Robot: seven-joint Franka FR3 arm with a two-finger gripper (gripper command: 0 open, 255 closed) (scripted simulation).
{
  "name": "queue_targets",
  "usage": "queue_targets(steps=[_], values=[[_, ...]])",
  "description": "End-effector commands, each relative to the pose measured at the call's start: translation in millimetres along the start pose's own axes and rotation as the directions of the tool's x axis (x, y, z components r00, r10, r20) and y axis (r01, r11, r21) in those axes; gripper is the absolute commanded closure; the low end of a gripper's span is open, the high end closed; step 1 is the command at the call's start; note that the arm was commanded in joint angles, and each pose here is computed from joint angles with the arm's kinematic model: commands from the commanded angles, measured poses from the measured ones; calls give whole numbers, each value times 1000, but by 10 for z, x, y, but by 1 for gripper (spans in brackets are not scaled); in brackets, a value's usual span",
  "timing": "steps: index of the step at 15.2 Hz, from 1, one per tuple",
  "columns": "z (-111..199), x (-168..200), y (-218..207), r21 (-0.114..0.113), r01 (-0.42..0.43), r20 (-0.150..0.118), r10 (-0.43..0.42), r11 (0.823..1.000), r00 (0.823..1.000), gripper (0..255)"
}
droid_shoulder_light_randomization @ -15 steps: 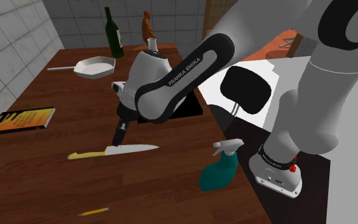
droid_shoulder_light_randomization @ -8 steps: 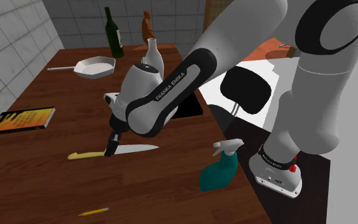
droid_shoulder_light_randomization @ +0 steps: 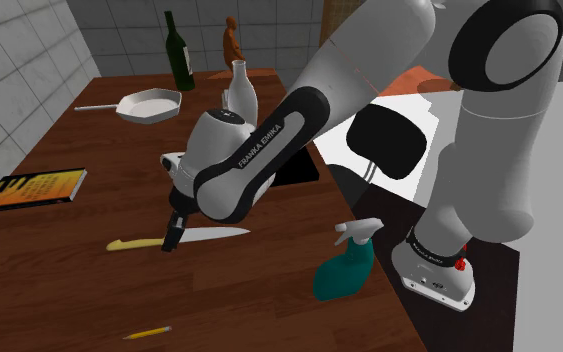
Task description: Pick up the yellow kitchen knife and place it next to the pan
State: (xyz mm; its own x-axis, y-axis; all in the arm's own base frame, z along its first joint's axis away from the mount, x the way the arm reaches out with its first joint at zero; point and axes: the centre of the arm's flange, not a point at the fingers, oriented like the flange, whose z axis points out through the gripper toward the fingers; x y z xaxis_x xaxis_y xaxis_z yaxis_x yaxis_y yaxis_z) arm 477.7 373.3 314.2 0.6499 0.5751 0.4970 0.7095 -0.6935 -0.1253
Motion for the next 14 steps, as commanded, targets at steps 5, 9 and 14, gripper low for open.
queue_targets(steps=[5, 9, 14], values=[[-1, 3, -2, 0, 0, 0, 0, 1000, 1000, 255], [-13, -7, 8, 0, 0, 0, 0, 1000, 1000, 255], [-90, 52, -13, 0, 0, 0, 0, 1000, 1000, 255]])
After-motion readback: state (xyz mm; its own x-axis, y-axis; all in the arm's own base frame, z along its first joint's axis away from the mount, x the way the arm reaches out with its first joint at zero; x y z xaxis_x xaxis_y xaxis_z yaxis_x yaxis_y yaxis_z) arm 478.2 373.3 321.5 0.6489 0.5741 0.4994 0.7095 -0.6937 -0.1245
